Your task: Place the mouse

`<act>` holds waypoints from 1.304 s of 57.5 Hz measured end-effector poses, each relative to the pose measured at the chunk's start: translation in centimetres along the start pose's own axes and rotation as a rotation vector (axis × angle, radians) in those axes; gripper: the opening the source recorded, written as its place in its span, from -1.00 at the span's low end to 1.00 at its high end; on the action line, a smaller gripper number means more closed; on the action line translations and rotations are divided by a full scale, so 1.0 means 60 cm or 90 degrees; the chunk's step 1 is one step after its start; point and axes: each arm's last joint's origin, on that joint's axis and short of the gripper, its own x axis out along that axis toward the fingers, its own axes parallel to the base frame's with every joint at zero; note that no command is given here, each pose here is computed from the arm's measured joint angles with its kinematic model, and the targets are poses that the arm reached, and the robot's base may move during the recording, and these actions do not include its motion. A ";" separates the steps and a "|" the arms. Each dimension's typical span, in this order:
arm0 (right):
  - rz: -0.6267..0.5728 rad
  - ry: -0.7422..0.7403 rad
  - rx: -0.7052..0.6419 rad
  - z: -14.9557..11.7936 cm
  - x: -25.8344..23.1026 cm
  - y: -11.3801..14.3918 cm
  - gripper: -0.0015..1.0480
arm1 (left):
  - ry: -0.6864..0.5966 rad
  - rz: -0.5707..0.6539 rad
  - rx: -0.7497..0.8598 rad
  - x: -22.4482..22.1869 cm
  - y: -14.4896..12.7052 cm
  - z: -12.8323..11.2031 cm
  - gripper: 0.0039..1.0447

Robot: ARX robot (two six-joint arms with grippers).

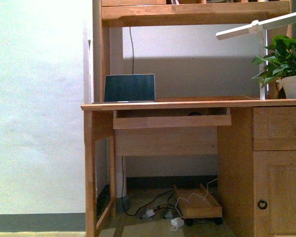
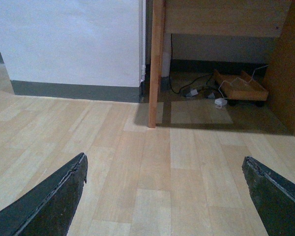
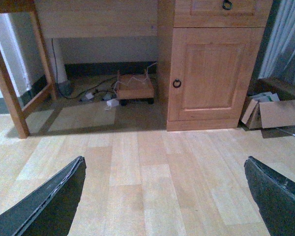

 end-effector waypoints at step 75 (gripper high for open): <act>0.000 0.000 0.000 0.000 0.000 0.000 0.86 | 0.000 0.000 0.000 0.000 0.000 0.000 0.86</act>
